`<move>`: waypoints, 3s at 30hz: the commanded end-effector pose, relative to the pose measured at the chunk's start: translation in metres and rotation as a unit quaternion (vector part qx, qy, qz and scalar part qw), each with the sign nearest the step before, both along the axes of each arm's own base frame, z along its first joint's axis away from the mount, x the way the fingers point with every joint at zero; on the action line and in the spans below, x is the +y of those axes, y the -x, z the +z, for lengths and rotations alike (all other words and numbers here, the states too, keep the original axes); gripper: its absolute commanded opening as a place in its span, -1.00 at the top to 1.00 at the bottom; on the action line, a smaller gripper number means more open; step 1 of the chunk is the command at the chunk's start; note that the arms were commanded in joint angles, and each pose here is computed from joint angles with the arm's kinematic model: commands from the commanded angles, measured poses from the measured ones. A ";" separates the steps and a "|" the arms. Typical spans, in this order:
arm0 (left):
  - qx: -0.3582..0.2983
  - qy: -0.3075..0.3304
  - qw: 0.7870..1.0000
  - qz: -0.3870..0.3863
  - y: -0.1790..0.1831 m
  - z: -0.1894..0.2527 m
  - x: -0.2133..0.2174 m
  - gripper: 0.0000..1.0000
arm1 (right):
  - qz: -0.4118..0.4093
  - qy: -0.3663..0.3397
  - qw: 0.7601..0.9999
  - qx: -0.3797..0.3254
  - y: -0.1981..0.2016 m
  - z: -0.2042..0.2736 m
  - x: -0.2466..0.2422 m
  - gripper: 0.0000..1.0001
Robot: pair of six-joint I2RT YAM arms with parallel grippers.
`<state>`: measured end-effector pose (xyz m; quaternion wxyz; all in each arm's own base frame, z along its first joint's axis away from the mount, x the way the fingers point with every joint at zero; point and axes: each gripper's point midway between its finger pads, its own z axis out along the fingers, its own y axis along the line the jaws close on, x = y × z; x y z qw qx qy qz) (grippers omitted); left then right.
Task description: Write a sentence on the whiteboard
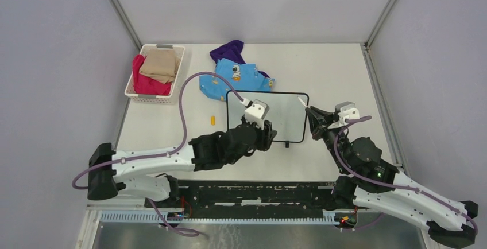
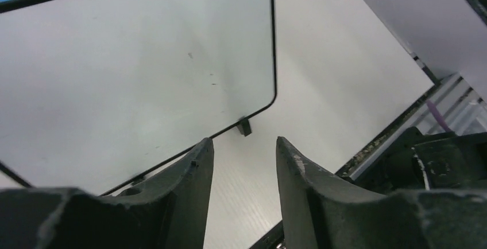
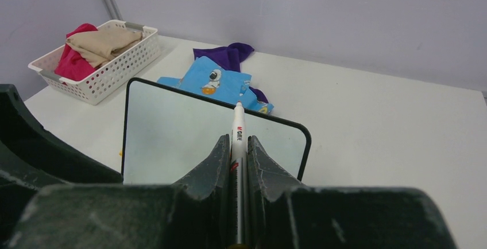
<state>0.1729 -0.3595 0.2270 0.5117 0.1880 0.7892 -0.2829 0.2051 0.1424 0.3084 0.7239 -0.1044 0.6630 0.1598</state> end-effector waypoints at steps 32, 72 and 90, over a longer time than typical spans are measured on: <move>-0.131 0.005 0.949 0.288 -0.136 0.120 0.232 -0.99 | 0.053 0.033 0.998 -0.005 -0.014 0.005 0.057 1.00; -0.003 0.166 0.985 0.039 -0.151 -0.007 0.175 -0.96 | 0.097 0.019 0.995 0.002 -0.004 0.009 0.069 1.00; 0.131 0.184 0.974 -0.015 -0.139 -0.067 0.152 -0.72 | 0.126 -0.004 0.992 0.002 0.003 0.007 0.077 1.00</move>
